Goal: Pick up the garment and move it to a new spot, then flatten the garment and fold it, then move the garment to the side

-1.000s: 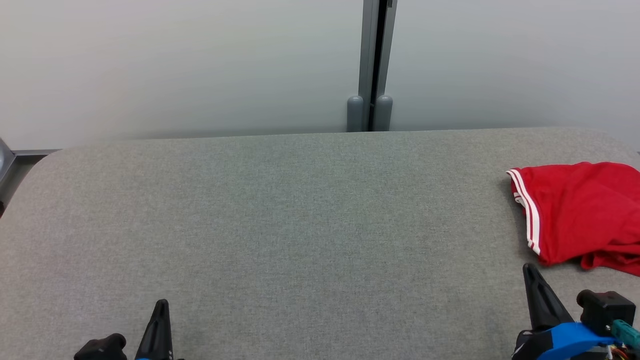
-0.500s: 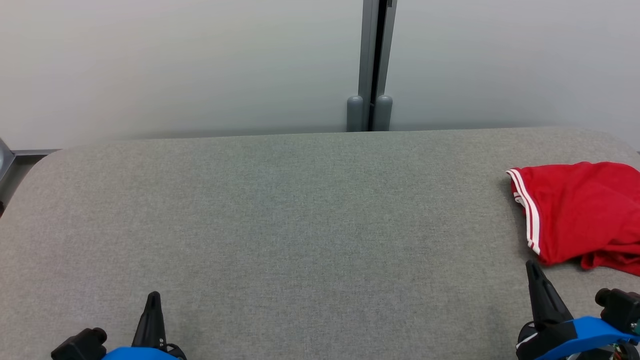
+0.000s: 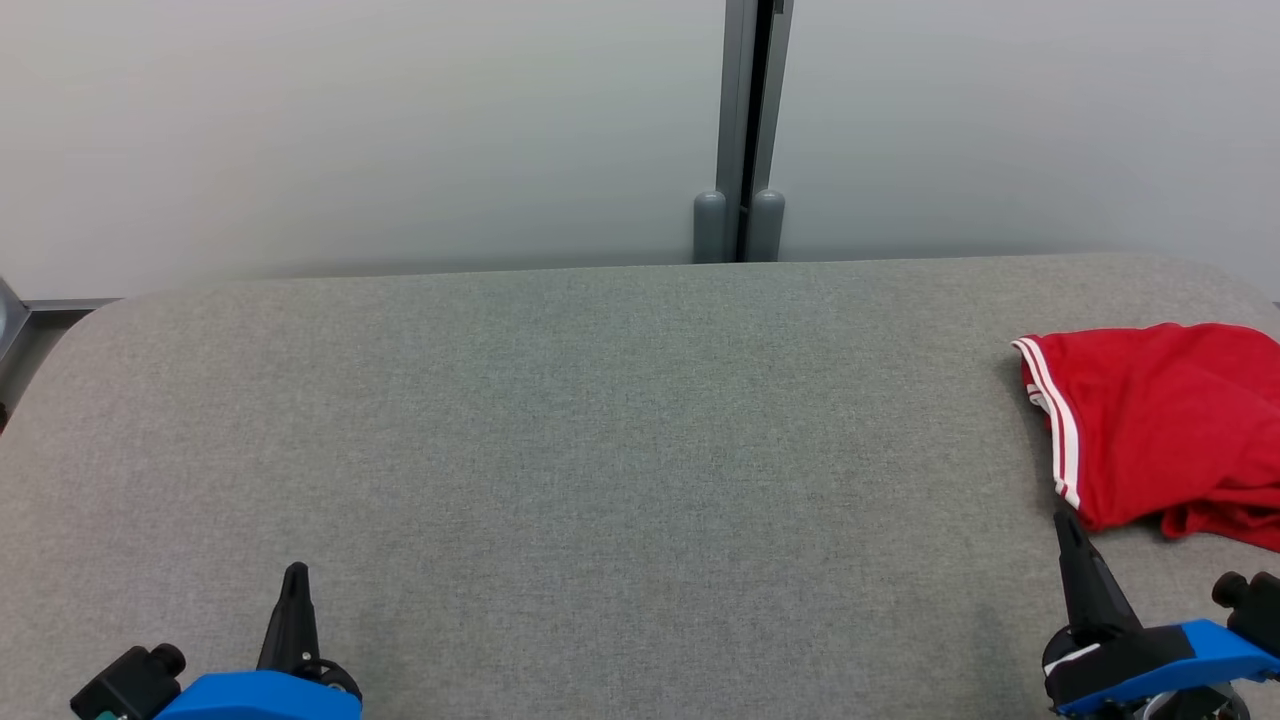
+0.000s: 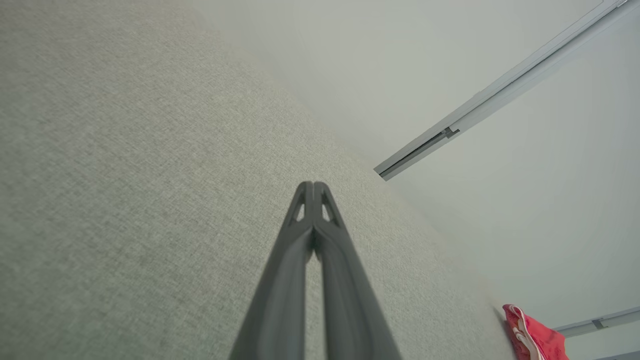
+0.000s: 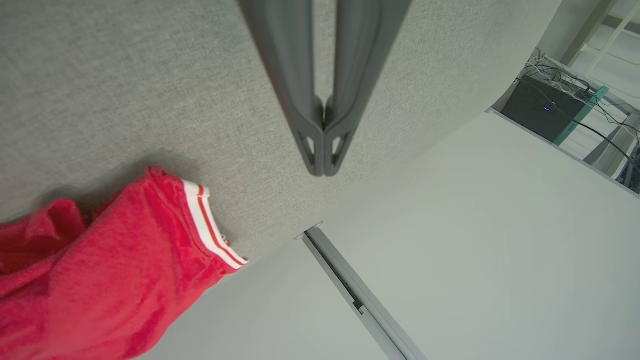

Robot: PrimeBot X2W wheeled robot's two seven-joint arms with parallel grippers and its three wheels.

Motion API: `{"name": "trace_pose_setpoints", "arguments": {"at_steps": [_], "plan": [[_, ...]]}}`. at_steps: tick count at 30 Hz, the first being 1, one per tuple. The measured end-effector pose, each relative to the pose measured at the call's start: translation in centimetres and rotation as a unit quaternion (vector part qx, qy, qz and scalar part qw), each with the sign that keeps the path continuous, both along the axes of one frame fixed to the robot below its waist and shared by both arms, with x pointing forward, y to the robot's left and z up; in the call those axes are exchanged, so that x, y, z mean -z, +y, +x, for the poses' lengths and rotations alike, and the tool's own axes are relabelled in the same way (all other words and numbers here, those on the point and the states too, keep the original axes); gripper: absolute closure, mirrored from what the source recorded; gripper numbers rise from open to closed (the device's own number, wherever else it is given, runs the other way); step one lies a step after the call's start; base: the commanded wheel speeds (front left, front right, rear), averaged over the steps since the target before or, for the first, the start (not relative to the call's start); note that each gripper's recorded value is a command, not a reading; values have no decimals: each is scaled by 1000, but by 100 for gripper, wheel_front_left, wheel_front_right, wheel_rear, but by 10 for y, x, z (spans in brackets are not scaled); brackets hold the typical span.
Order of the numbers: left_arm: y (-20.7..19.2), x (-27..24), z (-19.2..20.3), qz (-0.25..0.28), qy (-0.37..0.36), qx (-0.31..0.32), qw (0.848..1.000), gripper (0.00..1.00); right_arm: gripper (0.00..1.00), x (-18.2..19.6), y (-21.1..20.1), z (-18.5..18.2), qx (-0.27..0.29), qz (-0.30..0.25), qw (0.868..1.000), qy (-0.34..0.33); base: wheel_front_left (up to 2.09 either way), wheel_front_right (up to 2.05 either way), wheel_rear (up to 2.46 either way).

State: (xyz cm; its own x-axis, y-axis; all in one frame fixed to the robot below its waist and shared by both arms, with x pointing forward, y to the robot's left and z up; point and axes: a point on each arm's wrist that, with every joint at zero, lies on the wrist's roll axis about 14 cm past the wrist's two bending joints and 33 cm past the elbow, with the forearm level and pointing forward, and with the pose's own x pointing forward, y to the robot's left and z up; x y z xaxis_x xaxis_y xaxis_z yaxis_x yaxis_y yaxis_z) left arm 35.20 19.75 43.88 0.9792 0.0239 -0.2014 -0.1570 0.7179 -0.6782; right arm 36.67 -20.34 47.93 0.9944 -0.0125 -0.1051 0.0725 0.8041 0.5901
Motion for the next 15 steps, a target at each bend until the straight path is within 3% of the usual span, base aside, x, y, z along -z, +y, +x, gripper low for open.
{"name": "trace_pose_setpoints", "arguments": {"at_steps": [15], "plan": [[0,-10,8,-90,-12,-18,996,100,100,-5,0,5,10,103,995,-9,0,0,0]]}}
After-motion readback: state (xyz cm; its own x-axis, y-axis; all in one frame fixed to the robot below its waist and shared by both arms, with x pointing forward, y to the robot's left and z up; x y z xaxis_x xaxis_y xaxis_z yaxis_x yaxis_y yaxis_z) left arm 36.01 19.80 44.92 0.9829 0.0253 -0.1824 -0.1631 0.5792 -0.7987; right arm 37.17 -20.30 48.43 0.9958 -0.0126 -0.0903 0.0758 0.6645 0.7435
